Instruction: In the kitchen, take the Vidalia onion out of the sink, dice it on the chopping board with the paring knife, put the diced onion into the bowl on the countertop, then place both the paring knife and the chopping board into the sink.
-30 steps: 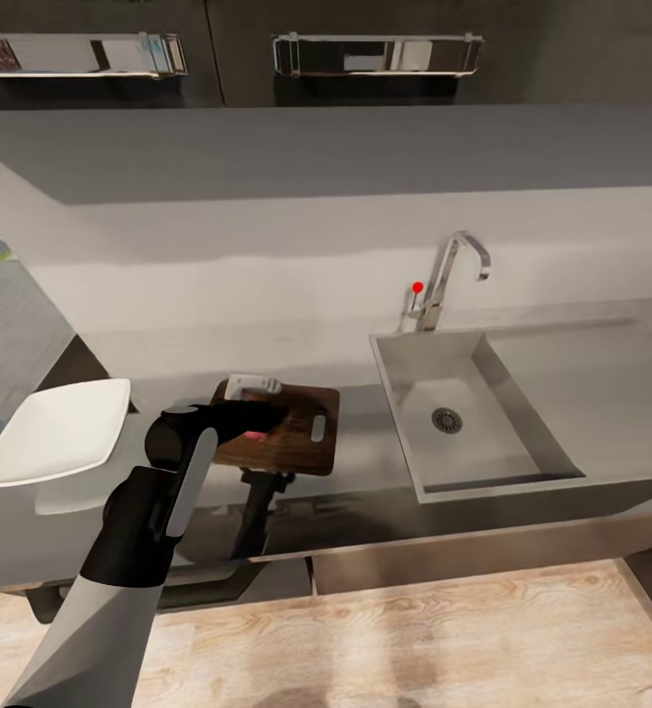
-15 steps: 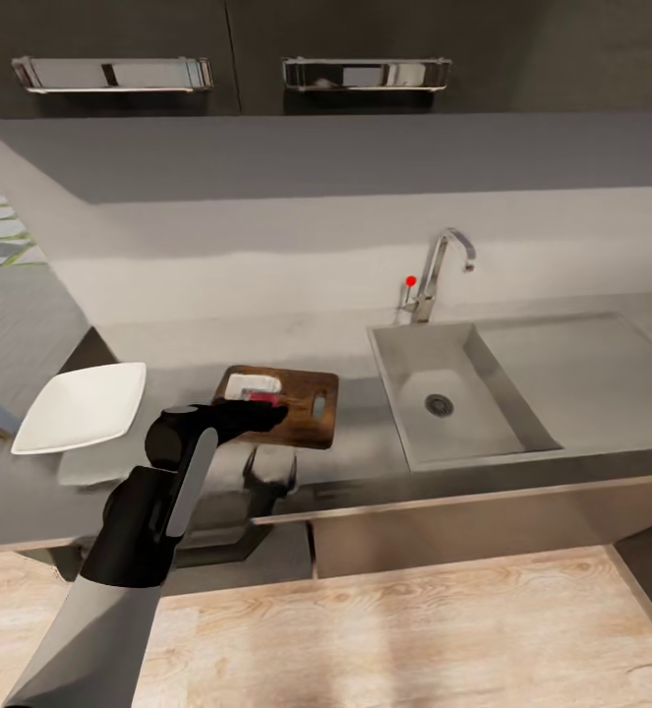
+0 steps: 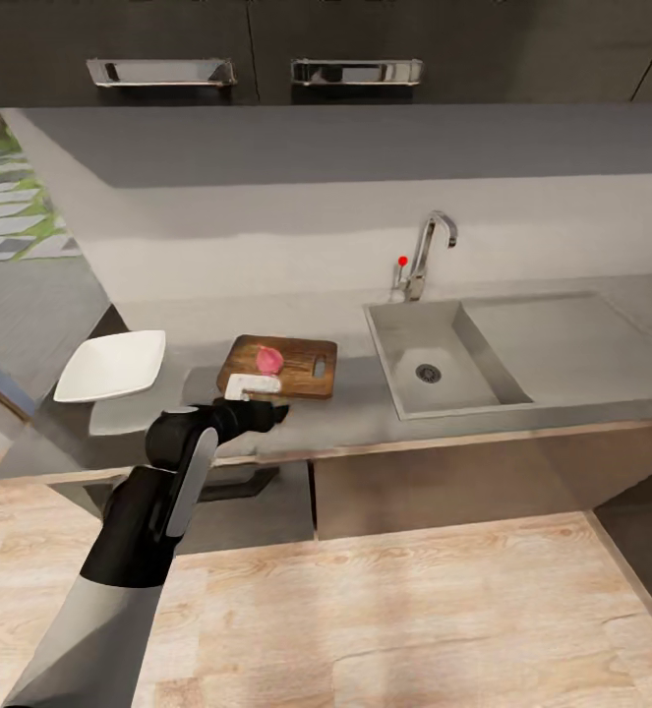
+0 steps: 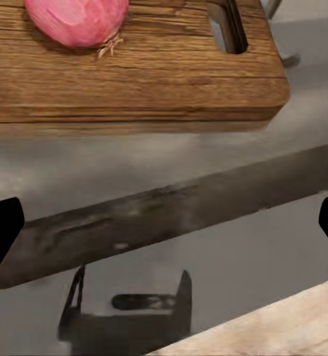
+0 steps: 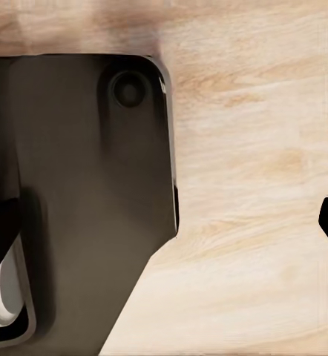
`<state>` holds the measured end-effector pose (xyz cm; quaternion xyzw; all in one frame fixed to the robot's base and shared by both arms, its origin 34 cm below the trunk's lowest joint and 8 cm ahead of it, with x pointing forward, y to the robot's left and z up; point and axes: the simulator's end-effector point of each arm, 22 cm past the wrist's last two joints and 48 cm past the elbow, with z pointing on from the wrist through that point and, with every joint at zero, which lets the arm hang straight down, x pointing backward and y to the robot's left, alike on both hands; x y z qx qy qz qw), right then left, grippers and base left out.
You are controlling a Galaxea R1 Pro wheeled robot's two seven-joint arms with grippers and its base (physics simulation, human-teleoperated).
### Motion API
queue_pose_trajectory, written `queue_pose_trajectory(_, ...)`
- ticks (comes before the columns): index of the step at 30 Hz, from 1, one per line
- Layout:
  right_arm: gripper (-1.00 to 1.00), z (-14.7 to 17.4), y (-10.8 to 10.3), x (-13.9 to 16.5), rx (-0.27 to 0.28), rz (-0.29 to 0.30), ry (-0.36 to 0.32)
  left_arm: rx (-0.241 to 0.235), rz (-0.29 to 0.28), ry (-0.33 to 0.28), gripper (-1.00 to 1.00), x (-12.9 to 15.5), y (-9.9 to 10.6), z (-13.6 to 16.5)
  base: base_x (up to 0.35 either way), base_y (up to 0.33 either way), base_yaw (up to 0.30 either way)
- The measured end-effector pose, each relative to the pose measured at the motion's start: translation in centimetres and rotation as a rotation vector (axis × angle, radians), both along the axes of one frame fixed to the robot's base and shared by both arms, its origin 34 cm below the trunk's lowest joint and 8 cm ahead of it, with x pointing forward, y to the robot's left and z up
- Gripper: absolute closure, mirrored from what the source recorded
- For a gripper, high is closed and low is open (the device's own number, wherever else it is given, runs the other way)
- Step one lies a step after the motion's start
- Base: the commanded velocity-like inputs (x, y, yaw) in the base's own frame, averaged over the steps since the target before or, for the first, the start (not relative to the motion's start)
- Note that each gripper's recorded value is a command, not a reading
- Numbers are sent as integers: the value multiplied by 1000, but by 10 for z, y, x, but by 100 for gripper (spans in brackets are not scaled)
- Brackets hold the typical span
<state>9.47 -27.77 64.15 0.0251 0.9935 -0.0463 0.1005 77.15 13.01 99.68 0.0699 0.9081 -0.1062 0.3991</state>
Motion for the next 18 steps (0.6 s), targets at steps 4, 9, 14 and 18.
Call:
queue_pose_trajectory(4, -100, 0, 0, 0, 0, 0, 0, 0, 0, 0, -100, 0, 0, 0, -346, 0, 0)
queue_pose_trajectory(9, -100, 0, 0, 0, 0, 0, 0, 0, 0, 1, -100, 0, 0, 0, -346, 0, 0)
queue_pose_trajectory(14, -100, 0, -1, 0, -1, 0, 1, 1, -1, 1, -100, 0, 0, -1, -346, 0, 0)
queue_pose_trajectory(18, -100, 0, -1, -1, -2, 0, 3, 1, -1, 6, -100, -3, 0, -3, -341, 0, 0)
